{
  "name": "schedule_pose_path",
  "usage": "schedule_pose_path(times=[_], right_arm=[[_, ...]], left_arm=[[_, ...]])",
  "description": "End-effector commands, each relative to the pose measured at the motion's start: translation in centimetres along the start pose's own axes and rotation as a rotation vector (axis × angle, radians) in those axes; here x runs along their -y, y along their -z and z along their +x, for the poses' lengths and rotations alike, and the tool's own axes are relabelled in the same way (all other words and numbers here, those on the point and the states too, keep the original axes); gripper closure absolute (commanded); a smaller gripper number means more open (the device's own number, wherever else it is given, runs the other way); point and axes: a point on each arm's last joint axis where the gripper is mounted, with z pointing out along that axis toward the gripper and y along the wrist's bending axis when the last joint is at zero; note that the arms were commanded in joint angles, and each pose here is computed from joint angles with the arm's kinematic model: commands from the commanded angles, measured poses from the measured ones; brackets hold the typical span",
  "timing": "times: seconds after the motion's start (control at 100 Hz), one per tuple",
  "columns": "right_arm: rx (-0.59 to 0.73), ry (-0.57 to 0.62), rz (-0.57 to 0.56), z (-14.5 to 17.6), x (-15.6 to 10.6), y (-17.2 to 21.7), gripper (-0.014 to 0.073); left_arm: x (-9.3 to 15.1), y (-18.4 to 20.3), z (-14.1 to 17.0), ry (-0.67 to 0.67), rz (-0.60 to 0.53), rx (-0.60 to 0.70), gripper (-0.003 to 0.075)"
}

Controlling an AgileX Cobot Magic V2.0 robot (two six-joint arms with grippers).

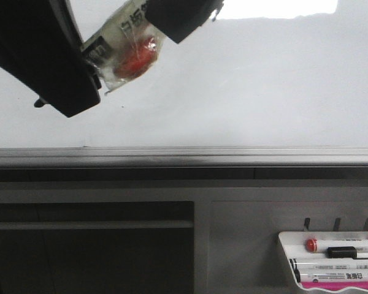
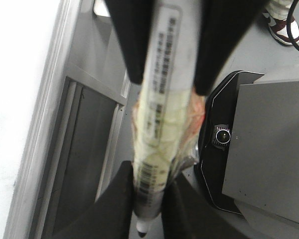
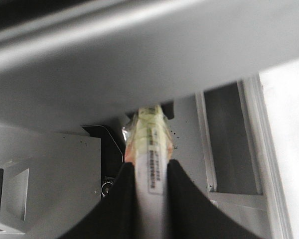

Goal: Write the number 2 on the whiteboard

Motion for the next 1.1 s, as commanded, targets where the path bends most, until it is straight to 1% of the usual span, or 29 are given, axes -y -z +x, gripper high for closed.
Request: schedule_pose_path(times=[0.0, 0.05, 0.11, 0.12, 0.13, 0.19, 0.27, 0.34, 0.42, 0.51, 0.65, 0.71, 0.72, 0.78, 0.79, 0.81, 0.85, 0.86, 0.92, 0.95, 1.091], right_arm=[[0.076, 0.016, 0.033, -1.2, -0.2, 1.5, 0.0633], [0.076, 0.016, 0.033, -1.2, -0.2, 1.5, 0.0633], [0.08, 0.018, 0.037, -1.3, -0.3, 1.6, 0.0633], [0.08, 0.018, 0.037, -1.3, -0.3, 1.6, 0.0633], [0.08, 0.018, 0.037, -1.3, -0.3, 1.6, 0.0633], [0.084, 0.026, 0.049, -1.3, -0.5, 2.1, 0.0633], [0.095, 0.027, 0.071, -1.2, -0.7, 3.1, 0.0633], [0.109, 0.007, 0.093, -1.0, -1.0, 4.3, 0.0633], [0.124, -0.034, 0.133, -0.5, -1.2, 5.8, 0.0633], [0.137, -0.095, 0.183, 0.4, -1.5, 7.1, 0.0633], [0.144, -0.244, 0.256, 2.6, -2.4, 8.4, 0.0633], [0.141, -0.348, 0.3, 3.7, -2.9, 8.7, 0.0633], [0.139, -0.349, 0.307, 3.8, -2.9, 8.8, 0.0633], [0.141, -0.466, 0.36, 4.9, -3.4, 9.0, 0.0633], [0.14, -0.462, 0.368, 5.0, -3.5, 9.0, 0.0633], [0.147, -0.51, 0.389, 5.4, -3.6, 9.1, 0.0633], [0.159, -0.563, 0.425, 6.0, -3.9, 9.1, 0.0633], [0.159, -0.561, 0.43, 6.1, -3.9, 9.1, 0.0633], [0.195, -0.662, 0.462, 6.9, -4.3, 8.9, 0.0633], [0.216, -0.692, 0.477, 7.2, -4.4, 8.8, 0.0633], [0.247, -0.709, 0.508, 8.2, -4.6, 8.0, 0.0633]], left_arm=[[-0.1, 1.4, -1.1, 0.0, -0.039, 0.097, 0.0723], [-0.2, 1.4, -1.1, -0.002, -0.043, 0.097, 0.0689], [-0.2, 1.4, -1.0, -0.009, -0.052, 0.092, 0.0622], [-0.2, 1.4, -1.0, -0.009, -0.052, 0.092, 0.0622], [-0.2, 1.5, -1.0, -0.01, -0.055, 0.093, 0.06], [-0.3, 1.7, -0.9, -0.008, -0.063, 0.098, 0.0547], [-0.6, 2.9, -0.5, 0.031, -0.096, 0.131, 0.0459], [-0.8, 4.1, 0.0, 0.07, -0.123, 0.164, 0.0416], [-1.0, 6.1, 1.0, 0.126, -0.17, 0.236, 0.0375], [-1.0, 7.7, 2.6, 0.199, -0.236, 0.296, 0.0366], [-0.2, 9.9, 5.5, 0.316, -0.351, 0.395, 0.0366], [0.5, 10.5, 6.8, 0.359, -0.4, 0.447, 0.0366], [0.6, 10.6, 7.0, 0.369, -0.408, 0.452, 0.0366], [1.3, 11.0, 8.1, 0.408, -0.45, 0.503, 0.0366], [1.3, 11.0, 8.3, 0.418, -0.455, 0.509, 0.0366], [1.5, 11.0, 8.6, 0.428, -0.467, 0.523, 0.0367], [1.9, 11.0, 9.2, 0.454, -0.483, 0.551, 0.0367], [2.0, 11.0, 9.3, 0.463, -0.483, 0.558, 0.0367], [2.4, 10.8, 10.0, 0.496, -0.496, 0.583, 0.0367], [2.5, 10.6, 10.2, 0.512, -0.496, 0.587, 0.0367], [2.7, 9.6, 10.8, 0.527, -0.485, 0.566, 0.0367]])
